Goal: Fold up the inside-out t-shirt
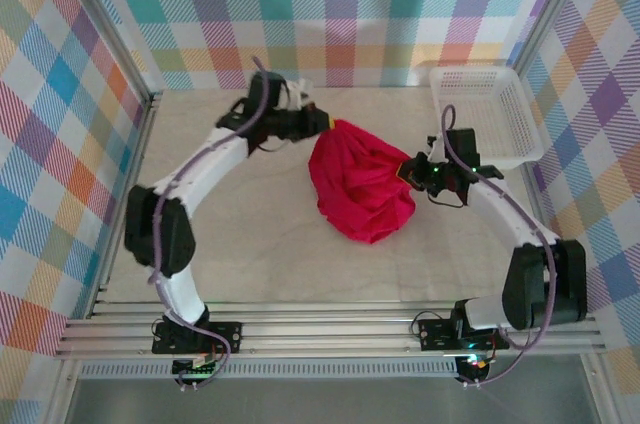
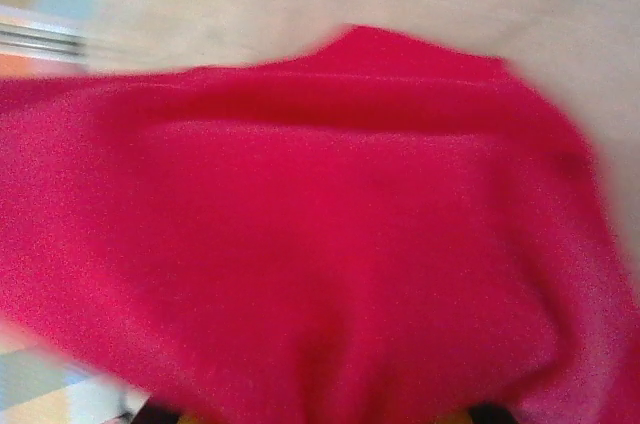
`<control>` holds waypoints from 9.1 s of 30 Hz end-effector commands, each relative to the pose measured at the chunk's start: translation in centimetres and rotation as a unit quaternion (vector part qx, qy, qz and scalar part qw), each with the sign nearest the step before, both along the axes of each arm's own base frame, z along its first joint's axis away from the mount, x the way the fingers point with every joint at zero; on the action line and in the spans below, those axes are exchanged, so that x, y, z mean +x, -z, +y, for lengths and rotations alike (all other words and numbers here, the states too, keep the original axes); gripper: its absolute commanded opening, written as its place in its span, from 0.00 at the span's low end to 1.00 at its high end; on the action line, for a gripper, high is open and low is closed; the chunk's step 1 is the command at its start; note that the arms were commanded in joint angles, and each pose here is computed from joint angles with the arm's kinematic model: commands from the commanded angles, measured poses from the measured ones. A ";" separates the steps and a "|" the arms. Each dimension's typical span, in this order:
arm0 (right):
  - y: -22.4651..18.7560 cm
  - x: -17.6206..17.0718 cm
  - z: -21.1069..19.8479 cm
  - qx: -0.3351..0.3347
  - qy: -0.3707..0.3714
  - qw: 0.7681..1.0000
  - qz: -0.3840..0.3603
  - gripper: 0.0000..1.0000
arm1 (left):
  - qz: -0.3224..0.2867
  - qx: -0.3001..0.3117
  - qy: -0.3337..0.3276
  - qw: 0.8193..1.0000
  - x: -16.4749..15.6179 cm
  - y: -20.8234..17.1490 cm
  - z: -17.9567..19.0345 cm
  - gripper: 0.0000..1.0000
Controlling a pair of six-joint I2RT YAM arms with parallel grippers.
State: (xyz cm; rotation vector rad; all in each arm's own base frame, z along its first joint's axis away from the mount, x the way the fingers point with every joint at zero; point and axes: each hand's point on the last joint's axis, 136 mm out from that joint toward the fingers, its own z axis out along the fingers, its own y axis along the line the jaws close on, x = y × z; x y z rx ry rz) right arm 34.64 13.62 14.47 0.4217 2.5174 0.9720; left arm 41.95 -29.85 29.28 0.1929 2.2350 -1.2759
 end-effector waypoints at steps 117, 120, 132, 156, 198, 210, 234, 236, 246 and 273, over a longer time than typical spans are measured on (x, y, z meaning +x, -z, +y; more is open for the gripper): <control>-4.0 1.2 -3.7 0.005 0.002 1.000 0.012 0.00 | 0.167 0.053 0.089 0.980 -4.0 8.3 -0.7 0.02; -4.0 1.1 -2.1 0.008 -0.017 1.000 0.011 0.00 | 0.149 0.138 0.022 0.979 -2.3 10.7 1.6 0.23; -2.7 2.3 -5.2 -0.101 0.021 0.994 0.028 0.17 | 0.113 0.221 -0.011 0.969 -8.6 10.7 4.7 0.39; 1.9 3.6 10.4 -0.060 -0.196 0.979 -0.002 0.64 | 0.226 0.126 -0.027 0.966 -8.6 23.0 3.6 0.59; -19.1 1.1 -7.6 -0.085 0.045 0.982 -0.162 0.00 | 0.101 0.147 -0.243 0.954 -3.9 3.3 22.4 0.72; -14.5 1.7 -8.1 -0.095 0.049 0.988 -0.116 0.00 | 0.224 0.190 -0.235 0.927 -9.1 16.4 20.7 0.56; -18.3 4.1 -8.9 -0.087 0.051 0.985 -0.141 0.00 | 0.132 0.173 -0.337 0.916 -1.0 6.8 25.1 0.00; -20.4 4.3 -10.4 -0.095 0.077 0.980 -0.155 0.00 | 0.075 0.123 -0.387 0.911 0.3 -0.3 28.6 0.00; -26.6 2.5 -16.1 -0.072 0.168 0.962 -0.202 0.00 | -0.037 -0.039 -0.524 0.850 -1.7 -14.5 41.2 0.00; -24.1 3.5 -8.9 0.026 0.066 0.980 -0.187 0.00 | 0.018 0.006 -0.360 0.933 6.0 -9.0 30.5 0.00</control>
